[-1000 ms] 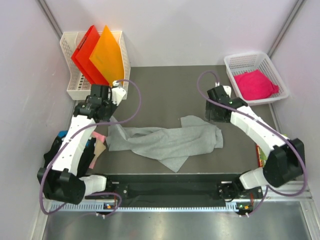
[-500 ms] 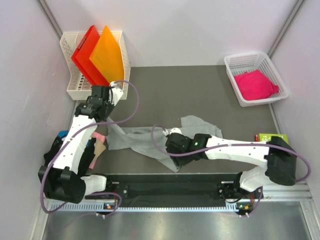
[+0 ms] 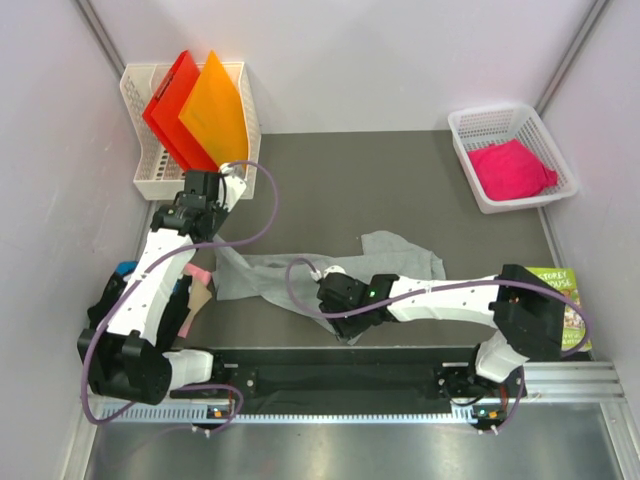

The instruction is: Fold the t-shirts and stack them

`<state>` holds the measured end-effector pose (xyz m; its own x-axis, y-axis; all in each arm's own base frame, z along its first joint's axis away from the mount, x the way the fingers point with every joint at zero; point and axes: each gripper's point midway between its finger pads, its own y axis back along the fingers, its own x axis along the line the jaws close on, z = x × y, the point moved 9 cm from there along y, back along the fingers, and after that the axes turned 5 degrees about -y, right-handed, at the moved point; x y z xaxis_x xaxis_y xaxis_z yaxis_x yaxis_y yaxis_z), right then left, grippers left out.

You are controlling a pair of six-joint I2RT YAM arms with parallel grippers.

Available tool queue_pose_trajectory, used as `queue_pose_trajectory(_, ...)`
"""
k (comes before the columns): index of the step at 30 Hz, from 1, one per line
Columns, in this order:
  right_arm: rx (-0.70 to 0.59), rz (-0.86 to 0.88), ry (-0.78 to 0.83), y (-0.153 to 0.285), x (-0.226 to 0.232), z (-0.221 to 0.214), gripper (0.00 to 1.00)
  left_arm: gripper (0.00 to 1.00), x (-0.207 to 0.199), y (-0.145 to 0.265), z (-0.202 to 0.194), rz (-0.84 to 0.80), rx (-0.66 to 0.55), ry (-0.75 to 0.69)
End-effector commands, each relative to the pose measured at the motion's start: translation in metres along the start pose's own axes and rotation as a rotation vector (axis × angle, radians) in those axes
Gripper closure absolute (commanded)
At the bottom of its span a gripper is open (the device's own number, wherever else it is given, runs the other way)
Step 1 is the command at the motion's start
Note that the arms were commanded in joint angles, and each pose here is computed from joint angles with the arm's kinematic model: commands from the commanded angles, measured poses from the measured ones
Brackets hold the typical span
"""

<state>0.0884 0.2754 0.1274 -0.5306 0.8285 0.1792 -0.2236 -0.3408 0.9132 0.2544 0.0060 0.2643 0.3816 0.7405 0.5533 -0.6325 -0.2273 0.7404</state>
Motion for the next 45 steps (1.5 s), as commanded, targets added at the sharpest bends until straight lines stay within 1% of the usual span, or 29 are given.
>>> queue_pose_trajectory(1,0.008,0.045,0.001,-0.011,0.006,-0.007,0.57,1.0,0.003,0.001,0.003,0.03,-0.015,0.028)
queue_pose_trajectory(11,0.035,0.021,-0.021,-0.021,-0.004,-0.021,0.6,1.0,0.003,0.003,0.003,0.025,-0.019,0.037)
queue_pose_trajectory(14,0.037,0.022,-0.024,-0.023,-0.004,-0.022,0.64,1.0,0.003,0.003,0.003,0.022,-0.019,0.037)
queue_pose_trajectory(17,0.043,0.019,-0.029,-0.025,-0.005,-0.023,0.75,1.0,0.002,0.003,0.002,0.017,-0.019,0.034)
queue_pose_trajectory(18,0.045,0.018,-0.029,-0.026,-0.004,-0.024,0.83,1.0,0.002,0.003,0.001,0.018,-0.018,0.037)
queue_pose_trajectory(20,0.048,0.013,-0.032,-0.026,-0.005,-0.025,0.91,1.0,0.001,0.002,0.001,0.016,-0.016,0.033)
queue_pose_trajectory(21,0.051,0.007,-0.031,-0.027,-0.006,-0.025,0.98,1.0,0.0,0.002,0.0,0.015,-0.015,0.031)
queue_pose_trajectory(22,0.051,-0.001,-0.034,-0.025,-0.007,-0.024,1.0,1.0,0.001,0.002,0.0,0.015,-0.015,0.031)
queue_pose_trajectory(25,0.033,-0.049,-0.045,-0.019,-0.016,-0.017,1.0,1.0,0.002,0.004,0.001,0.024,-0.019,0.031)
queue_pose_trajectory(27,-0.024,-0.066,-0.065,-0.005,-0.023,-0.003,1.0,1.0,0.004,0.005,0.002,0.025,-0.021,0.025)
queue_pose_trajectory(28,-0.036,-0.093,-0.087,0.001,-0.035,0.004,1.0,1.0,0.007,0.008,0.004,0.032,-0.028,0.024)
queue_pose_trajectory(29,-0.102,-0.089,-0.106,0.018,-0.039,0.018,1.0,1.0,0.008,0.009,0.006,0.033,-0.033,0.022)
queue_pose_trajectory(30,-0.135,-0.098,-0.123,0.028,-0.045,0.026,1.0,1.0,0.01,0.009,0.007,0.031,-0.024,0.011)
queue_pose_trajectory(31,-0.154,-0.136,-0.153,0.039,-0.062,0.035,1.0,1.0,0.015,0.015,0.012,0.04,-0.04,0.011)
queue_pose_trajectory(32,-0.248,-0.141,-0.175,0.064,-0.067,0.052,1.0,1.0,0.018,0.018,0.015,0.044,-0.046,0.011)
queue_pose_trajectory(34,-0.319,-0.203,-0.212,0.094,-0.091,0.067,1.0,1.0,0.029,0.03,0.023,0.062,-0.071,0.011)
queue_pose_trajectory(35,-0.428,-0.213,-0.23,0.126,-0.095,0.081,1.0,1.0,0.033,0.034,0.026,0.07,-0.083,0.014)
queue_pose_trajectory(37,-0.506,-0.248,-0.241,0.158,-0.109,0.089,1.0,1.0,0.044,0.052,0.035,0.1,-0.134,0.018)
queue_pose_trajectory(38,-0.598,-0.237,-0.254,0.188,-0.11,0.095,1.0,1.0,0.048,0.06,0.037,0.111,-0.157,0.025)
queue_pose_trajectory(40,-0.673,-0.241,-0.255,0.22,-0.11,0.096,1.0,1.0,0.058,0.084,0.043,0.141,-0.228,0.048)
queue_pose_trajectory(41,-0.725,-0.252,-0.272,0.237,-0.113,0.092,1.0,1.0,0.057,0.092,0.041,0.123,-0.23,0.043)
queue_pose_trajectory(43,-0.776,-0.253,-0.302,0.258,-0.116,0.083,1.0,1.0,0.06,0.115,0.042,0.112,-0.272,0.061)
queue_pose_trajectory(44,-0.845,-0.242,-0.324,0.279,-0.118,0.074,1.0,1.0,0.057,0.121,0.036,0.086,-0.25,0.054)
queue_pose_trajectory(45,-0.877,-0.239,-0.341,0.289,-0.12,0.068,1.0,1.0,0.054,0.129,0.033,0.056,-0.258,0.052)
